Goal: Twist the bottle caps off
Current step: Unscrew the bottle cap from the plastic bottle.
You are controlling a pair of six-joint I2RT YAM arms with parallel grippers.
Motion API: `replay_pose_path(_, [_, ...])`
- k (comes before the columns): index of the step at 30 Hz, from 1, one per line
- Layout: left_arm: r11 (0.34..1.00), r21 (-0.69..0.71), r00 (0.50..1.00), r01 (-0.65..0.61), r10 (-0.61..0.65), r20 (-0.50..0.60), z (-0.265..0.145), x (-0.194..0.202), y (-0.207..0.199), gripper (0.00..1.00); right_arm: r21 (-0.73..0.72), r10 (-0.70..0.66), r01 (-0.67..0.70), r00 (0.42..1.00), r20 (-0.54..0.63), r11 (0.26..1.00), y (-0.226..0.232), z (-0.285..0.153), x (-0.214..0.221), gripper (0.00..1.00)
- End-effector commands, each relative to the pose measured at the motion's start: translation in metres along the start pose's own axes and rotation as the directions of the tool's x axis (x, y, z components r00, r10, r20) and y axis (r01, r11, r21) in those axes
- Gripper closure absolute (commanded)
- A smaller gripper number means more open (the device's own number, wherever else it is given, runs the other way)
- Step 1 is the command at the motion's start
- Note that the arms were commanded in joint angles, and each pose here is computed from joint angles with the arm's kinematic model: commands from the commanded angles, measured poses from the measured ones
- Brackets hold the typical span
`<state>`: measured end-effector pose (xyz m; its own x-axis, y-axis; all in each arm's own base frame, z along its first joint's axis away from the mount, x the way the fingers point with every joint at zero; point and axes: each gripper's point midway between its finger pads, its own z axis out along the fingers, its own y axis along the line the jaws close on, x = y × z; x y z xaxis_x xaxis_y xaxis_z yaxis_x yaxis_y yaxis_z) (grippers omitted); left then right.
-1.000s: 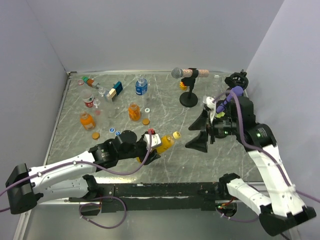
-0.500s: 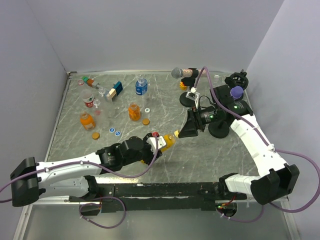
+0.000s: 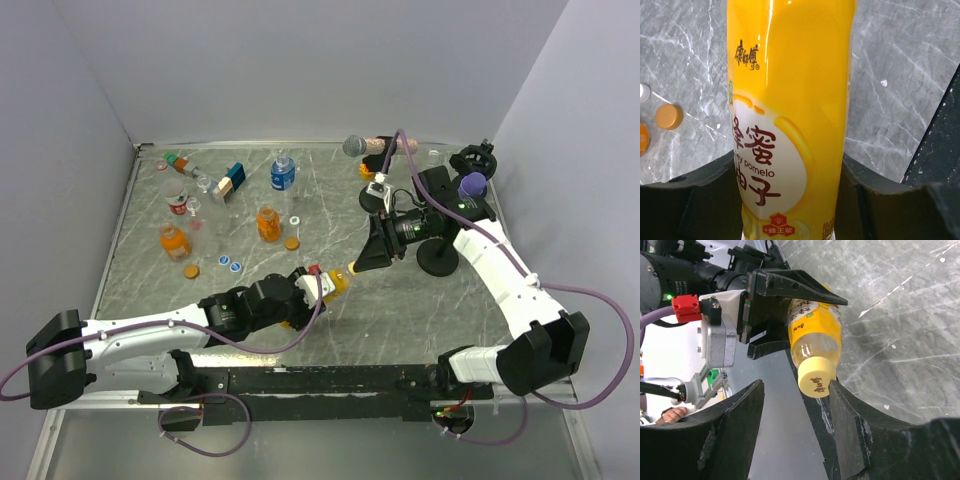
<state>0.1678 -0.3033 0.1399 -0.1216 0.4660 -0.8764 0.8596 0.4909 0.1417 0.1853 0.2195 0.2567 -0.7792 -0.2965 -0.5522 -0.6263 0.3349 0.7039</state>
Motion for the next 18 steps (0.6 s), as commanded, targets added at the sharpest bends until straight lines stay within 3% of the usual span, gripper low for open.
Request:
replay_pose_path(1, [0.999,-0.009,0.974,0.047,-0.043,0.224,-0.0088,-0.0653,0.0043,0.75,0.030,-0.004,0.004,1.000,-0.002,1.000,-0.0002,0.0009,-0.0083,0.38])
replay_pose_path(11, [0.999,-0.005,0.971,0.046,-0.043,0.234,-0.0073,-0.0690,0.0036,0.75,0.069,-0.017,0.017,1.000,-0.003,0.997,-0.0066,-0.0001,-0.0112,0.36])
replay_pose_path(18, [0.999,0.008,0.973,0.052,-0.053,0.223,0.0004,-0.0648,0.0000,0.75,0.032,-0.047,0.047,0.999,0.002,0.998,0.0022,-0.0018,-0.0122,0.74])
